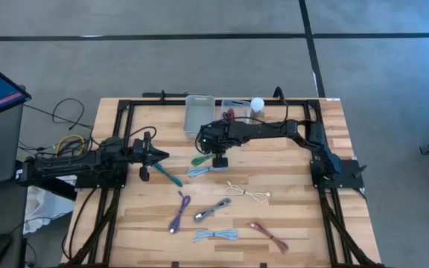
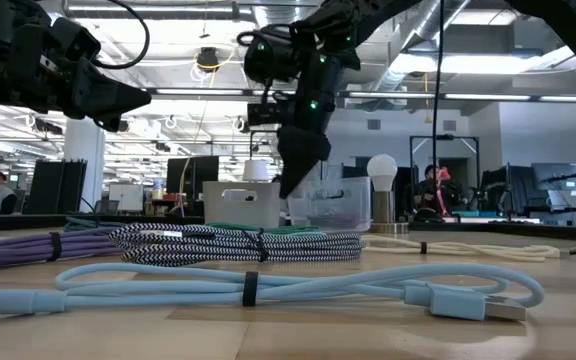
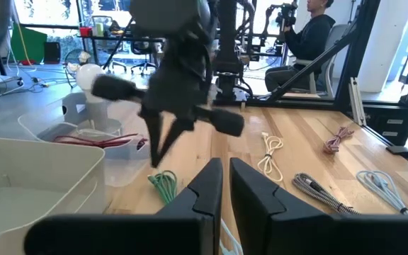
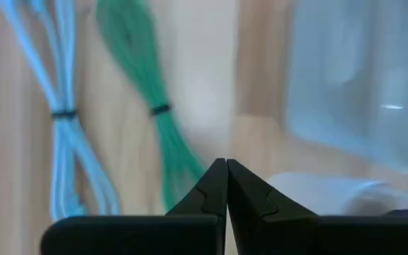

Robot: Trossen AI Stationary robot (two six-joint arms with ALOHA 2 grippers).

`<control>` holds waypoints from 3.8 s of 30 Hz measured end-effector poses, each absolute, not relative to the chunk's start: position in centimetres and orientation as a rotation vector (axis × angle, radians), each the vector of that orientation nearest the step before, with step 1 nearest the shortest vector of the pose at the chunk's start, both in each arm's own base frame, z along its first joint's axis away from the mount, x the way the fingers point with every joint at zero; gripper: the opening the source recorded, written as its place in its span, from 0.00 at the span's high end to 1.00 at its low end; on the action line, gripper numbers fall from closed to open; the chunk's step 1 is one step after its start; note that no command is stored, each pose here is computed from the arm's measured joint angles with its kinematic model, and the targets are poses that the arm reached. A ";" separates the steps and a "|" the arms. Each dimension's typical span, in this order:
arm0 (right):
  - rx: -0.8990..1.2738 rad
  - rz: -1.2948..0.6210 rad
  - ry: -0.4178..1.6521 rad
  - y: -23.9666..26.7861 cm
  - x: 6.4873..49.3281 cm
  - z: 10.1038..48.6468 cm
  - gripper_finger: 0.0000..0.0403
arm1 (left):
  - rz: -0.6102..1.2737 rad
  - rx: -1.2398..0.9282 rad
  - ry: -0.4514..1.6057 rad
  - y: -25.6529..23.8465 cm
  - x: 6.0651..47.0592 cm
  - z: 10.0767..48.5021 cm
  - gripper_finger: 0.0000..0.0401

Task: Pick & Place USB Port
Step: Put the green charger cable into the white bin

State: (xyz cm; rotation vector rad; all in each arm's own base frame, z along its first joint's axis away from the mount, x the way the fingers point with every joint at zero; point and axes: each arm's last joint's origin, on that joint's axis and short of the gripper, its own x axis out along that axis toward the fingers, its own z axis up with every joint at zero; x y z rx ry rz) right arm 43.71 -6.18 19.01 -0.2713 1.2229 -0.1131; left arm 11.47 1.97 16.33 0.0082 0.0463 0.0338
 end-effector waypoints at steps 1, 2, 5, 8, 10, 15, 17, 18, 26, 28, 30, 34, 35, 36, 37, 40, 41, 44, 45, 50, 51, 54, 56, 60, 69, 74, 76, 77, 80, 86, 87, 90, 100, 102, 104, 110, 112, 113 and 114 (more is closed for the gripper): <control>-0.269 -0.114 1.223 -6.2 43.6 19.5 1.00 | 0.034 0.008 0.046 2.0 11.5 16.3 0.93; -0.268 -0.114 1.222 -6.2 43.5 19.8 1.00 | 0.034 0.008 0.046 2.0 11.5 16.3 0.93; -0.233 -0.062 1.151 -5.7 44.2 20.7 1.00 | 0.033 0.008 0.047 2.0 11.5 16.3 0.93; -0.190 0.029 1.142 -4.9 44.3 20.6 1.00 | 0.033 0.007 0.052 2.0 11.5 16.3 0.93; -0.195 0.040 1.142 -4.4 44.4 20.4 1.00 | 0.034 0.007 0.051 2.0 11.5 16.3 0.93; -0.241 0.075 1.115 -3.6 44.8 20.4 0.97 | 0.034 0.007 0.052 2.0 11.5 16.3 0.93; -0.259 0.080 1.089 -3.6 45.0 20.5 0.93 | 0.034 0.007 0.051 2.0 11.5 16.3 0.93; -0.261 0.078 1.073 -3.7 45.1 20.6 0.90 | 0.034 0.007 0.050 2.0 11.5 16.3 0.93; -0.243 0.089 1.000 -3.6 45.7 20.9 0.68 | 0.034 0.008 0.047 2.0 11.5 16.3 0.93; -0.243 0.093 0.998 -3.6 45.7 20.9 0.65 | 0.034 0.008 0.047 2.0 11.5 16.3 0.93; -0.237 0.111 0.994 -3.4 46.1 20.3 0.63 | 0.034 0.008 0.047 2.0 11.5 16.3 0.93; -0.196 0.139 1.031 -3.2 46.7 17.8 0.63 | 0.034 0.008 0.046 2.0 11.5 16.3 0.93; -0.198 0.138 1.043 -3.2 46.8 17.1 0.63 | 0.034 0.008 0.046 2.0 11.5 16.3 0.93; -0.197 0.137 1.067 -3.2 46.8 16.4 0.64 | 0.034 0.008 0.045 2.0 11.5 16.3 0.93; -0.196 0.136 1.074 -3.2 47.0 15.8 0.65 | 0.034 0.008 0.044 2.0 11.5 16.4 0.93; -0.191 0.129 1.084 -3.6 47.2 14.9 0.67 | 0.034 0.008 0.043 2.0 11.6 16.4 0.93; -0.189 0.125 1.083 -3.8 47.2 14.7 0.68 | 0.034 0.008 0.045 2.0 11.6 16.3 0.93; -0.191 0.108 1.092 -4.1 47.5 13.5 0.71 | 0.034 0.008 0.045 2.0 11.6 16.4 0.93; -0.193 0.103 1.092 -4.2 47.5 13.4 0.71 | 0.034 0.008 0.046 2.0 11.6 16.3 0.93; -0.194 0.090 1.103 -4.5 47.6 12.9 0.76 | 0.033 0.008 0.046 2.0 11.6 16.3 0.93; -0.193 0.091 1.103 -4.5 47.6 12.8 0.77 | 0.034 0.008 0.046 2.0 11.6 16.3 0.93; -0.194 0.091 1.101 -4.5 47.6 13.0 0.84 | 0.034 0.008 0.046 2.0 11.6 16.3 0.93; -0.195 0.090 1.099 -4.5 47.6 13.0 0.91 | 0.034 0.008 0.046 2.0 11.6 16.3 0.93; -0.208 0.092 1.097 -4.3 47.6 13.0 0.97 | 0.034 0.008 0.046 2.0 11.6 16.3 0.93; -0.285 0.033 1.086 -4.4 47.0 15.7 1.00 | 0.033 0.008 0.046 2.0 11.6 16.3 0.93; -0.317 -0.047 0.962 -5.8 46.3 20.7 1.00 | 0.034 0.008 0.046 2.0 11.6 16.3 0.93; -0.311 -0.072 0.921 -6.6 46.0 22.0 1.00 | 0.033 0.008 0.045 2.0 11.6 16.3 0.93; -0.307 -0.090 0.888 -7.1 45.9 22.8 1.00 | 0.034 0.008 0.045 2.0 11.6 16.3 0.93; -0.262 -0.164 0.776 -9.0 45.6 25.0 1.00 | 0.034 0.008 0.045 2.0 11.6 16.3 0.93; -0.096 -0.248 0.517 -13.0 45.6 27.6 1.00 | 0.034 0.008 0.044 2.0 11.6 16.4 0.93; -0.056 -0.242 0.468 -13.6 45.6 28.0 1.00 | 0.033 0.008 0.043 2.0 11.6 16.4 0.93; 0.014 -0.235 0.339 -15.3 45.9 28.5 1.00 | 0.033 0.009 0.042 2.0 11.6 16.4 0.93; 0.137 -0.297 0.431 -18.6 46.7 22.7 1.00 | 0.034 0.009 0.041 2.0 11.6 16.4 0.93; 0.146 -0.302 0.454 -18.9 46.9 21.5 1.00 | 0.033 0.009 0.041 2.0 11.6 16.4 0.93; 0.150 -0.308 0.471 -19.1 47.0 20.7 1.00 | 0.034 0.009 0.040 2.0 11.6 16.4 0.93; 0.158 -0.336 0.519 -20.2 46.6 19.5 1.00 | 0.034 0.009 0.040 2.0 11.6 16.4 0.93; 0.164 -0.343 0.537 -20.5 46.4 19.4 1.00 | 0.034 0.009 0.040 2.0 11.6 16.4 0.93; 0.166 -0.347 0.542 -20.7 46.3 19.3 1.00 | 0.034 0.009 0.040 2.0 11.6 16.4 0.93; 0.167 -0.351 0.544 -20.8 46.2 19.3 1.00 | 0.034 0.009 0.040 2.0 11.6 16.4 0.93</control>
